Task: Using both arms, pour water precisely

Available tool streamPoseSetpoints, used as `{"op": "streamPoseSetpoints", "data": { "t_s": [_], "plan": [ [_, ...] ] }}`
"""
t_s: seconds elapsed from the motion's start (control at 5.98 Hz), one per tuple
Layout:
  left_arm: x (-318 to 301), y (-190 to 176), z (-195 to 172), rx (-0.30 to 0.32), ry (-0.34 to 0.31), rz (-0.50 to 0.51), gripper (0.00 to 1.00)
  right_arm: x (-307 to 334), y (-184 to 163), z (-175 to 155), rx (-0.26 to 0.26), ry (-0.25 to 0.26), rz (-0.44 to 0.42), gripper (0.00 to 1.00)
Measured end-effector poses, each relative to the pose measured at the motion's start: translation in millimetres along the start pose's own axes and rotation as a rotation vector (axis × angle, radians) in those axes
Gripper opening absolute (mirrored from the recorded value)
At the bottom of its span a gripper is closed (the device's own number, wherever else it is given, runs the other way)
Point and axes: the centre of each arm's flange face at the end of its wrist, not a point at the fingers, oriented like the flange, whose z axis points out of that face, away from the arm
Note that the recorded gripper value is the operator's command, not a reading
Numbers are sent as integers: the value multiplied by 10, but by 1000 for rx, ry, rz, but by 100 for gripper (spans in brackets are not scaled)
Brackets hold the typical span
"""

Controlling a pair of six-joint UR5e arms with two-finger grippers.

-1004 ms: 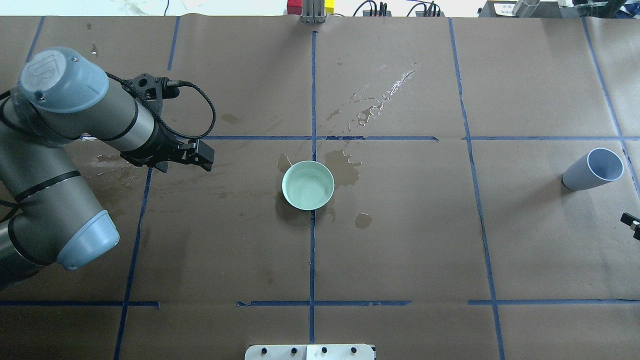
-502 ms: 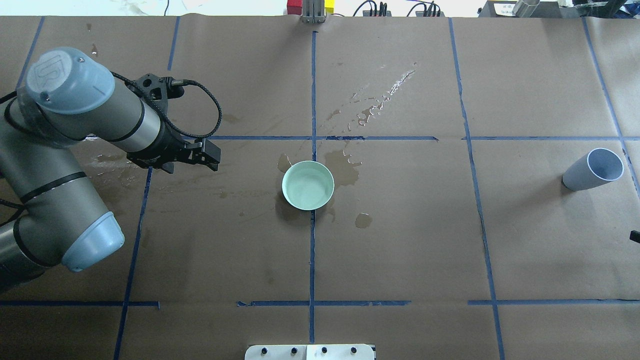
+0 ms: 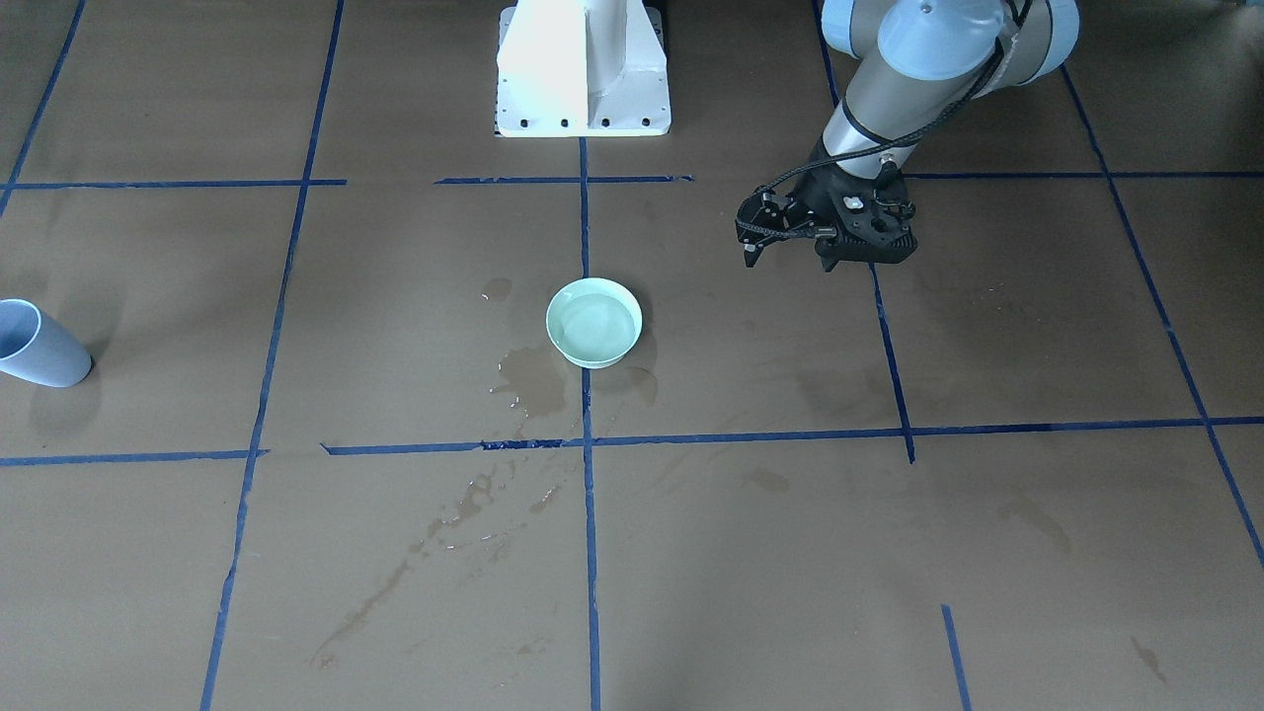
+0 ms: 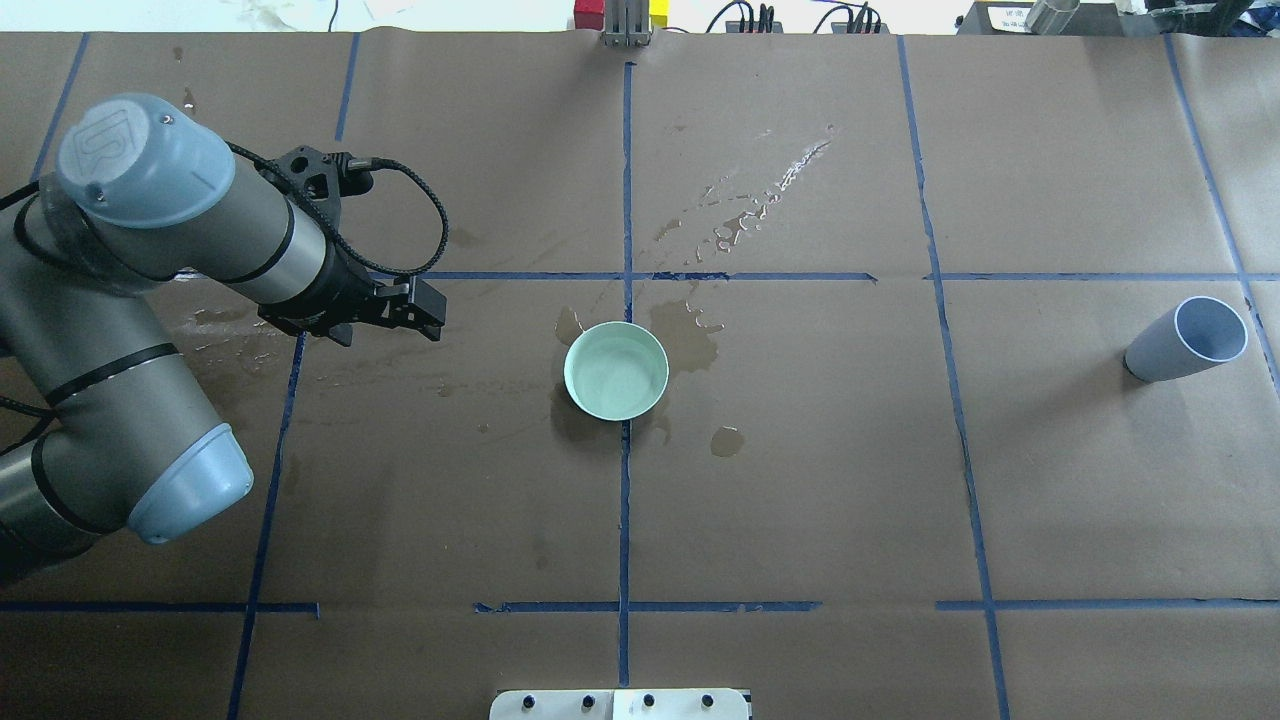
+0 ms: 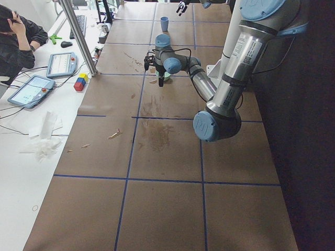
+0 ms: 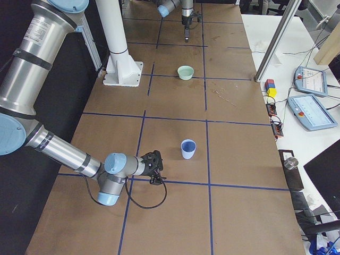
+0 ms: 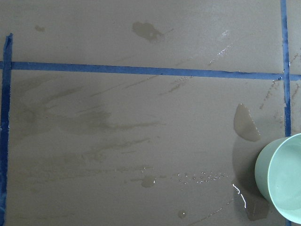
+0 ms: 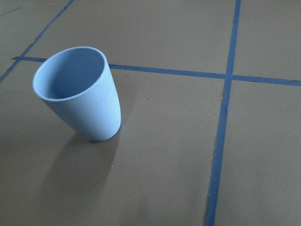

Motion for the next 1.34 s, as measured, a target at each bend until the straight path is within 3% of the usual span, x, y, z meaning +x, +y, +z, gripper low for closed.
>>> {"op": "streamPoseSetpoints", "data": {
  "t_s": [0.33, 1.0, 1.34],
  "plan": [
    [45, -6, 33, -2, -1, 3, 100, 274, -215, -77, -111, -2, 12, 100],
    [233, 91, 171, -17, 0, -18, 100, 581, -856, 288, -327, 29, 63, 100],
    [359, 79, 284, -13, -10, -35, 100, 652, -1151, 286, -399, 39, 59, 100]
  ]
}}
